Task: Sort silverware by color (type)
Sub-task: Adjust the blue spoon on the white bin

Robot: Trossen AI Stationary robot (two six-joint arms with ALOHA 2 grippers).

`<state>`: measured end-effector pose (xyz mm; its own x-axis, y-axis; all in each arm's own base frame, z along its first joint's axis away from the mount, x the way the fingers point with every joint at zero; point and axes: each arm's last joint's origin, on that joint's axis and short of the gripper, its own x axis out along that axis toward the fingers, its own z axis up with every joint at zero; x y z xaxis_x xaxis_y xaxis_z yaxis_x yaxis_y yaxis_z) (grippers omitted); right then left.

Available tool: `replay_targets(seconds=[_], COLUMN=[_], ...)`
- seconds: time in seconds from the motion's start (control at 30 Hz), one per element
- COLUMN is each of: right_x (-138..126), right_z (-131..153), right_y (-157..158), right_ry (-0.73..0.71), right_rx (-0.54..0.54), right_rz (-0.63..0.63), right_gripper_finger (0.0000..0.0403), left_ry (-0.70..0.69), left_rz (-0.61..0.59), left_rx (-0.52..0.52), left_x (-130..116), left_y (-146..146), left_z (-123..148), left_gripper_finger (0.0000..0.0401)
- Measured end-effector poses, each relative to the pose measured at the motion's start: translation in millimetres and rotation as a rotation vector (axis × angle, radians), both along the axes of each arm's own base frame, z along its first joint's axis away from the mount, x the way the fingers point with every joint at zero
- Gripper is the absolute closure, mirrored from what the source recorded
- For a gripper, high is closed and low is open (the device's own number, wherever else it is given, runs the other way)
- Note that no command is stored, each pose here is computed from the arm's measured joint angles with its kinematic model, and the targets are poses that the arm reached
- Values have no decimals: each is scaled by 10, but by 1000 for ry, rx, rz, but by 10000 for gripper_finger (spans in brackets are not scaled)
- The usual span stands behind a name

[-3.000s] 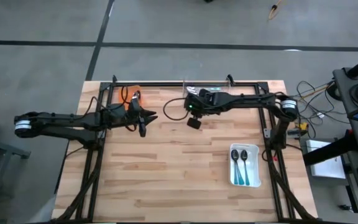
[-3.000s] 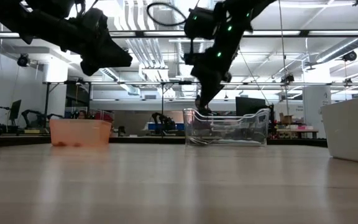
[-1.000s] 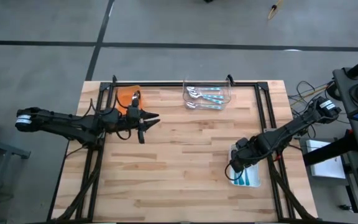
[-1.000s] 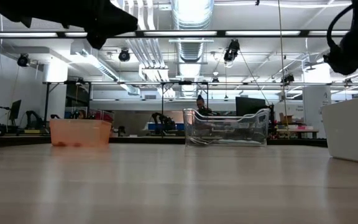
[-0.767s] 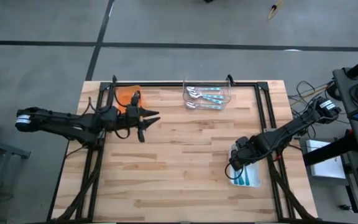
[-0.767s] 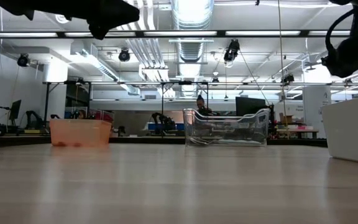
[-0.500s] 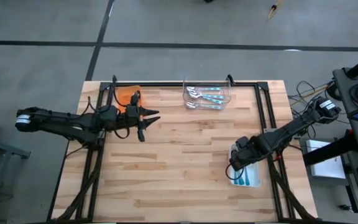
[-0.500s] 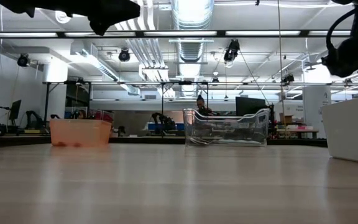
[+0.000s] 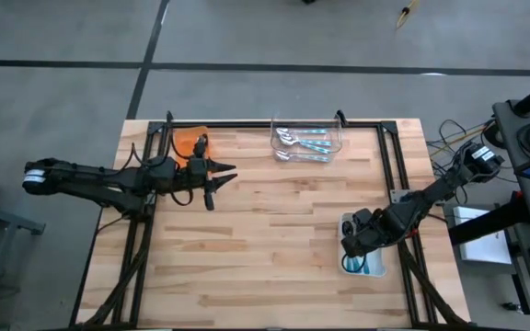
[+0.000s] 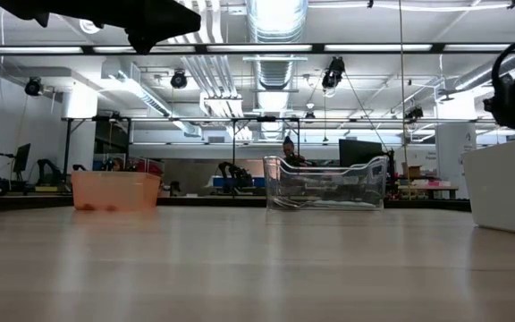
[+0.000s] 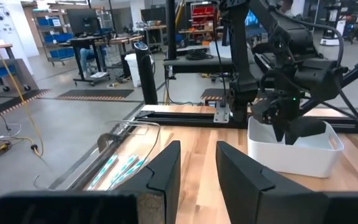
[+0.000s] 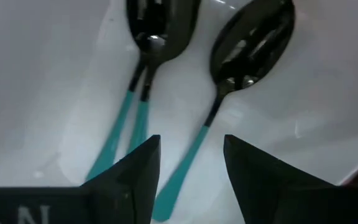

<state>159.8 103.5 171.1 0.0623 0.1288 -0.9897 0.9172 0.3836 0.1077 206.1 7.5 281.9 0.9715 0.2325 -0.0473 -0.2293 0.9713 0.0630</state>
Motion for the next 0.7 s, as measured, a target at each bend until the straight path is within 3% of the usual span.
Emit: replay_targets(seconds=[0.33, 0.7], right_x=[-25, 38], right_z=[-66, -215], right_y=[-20, 14], right_ry=[-5, 37], right_rx=[-24, -72], right_rz=[-20, -11], right_gripper_finger=[259, 285], left_ry=[3, 7], left_rz=[1, 85], left_rx=[7, 21], left_x=[0, -7], left_y=[0, 25], left_z=[-4, -7], left_gripper_finger=[317, 317])
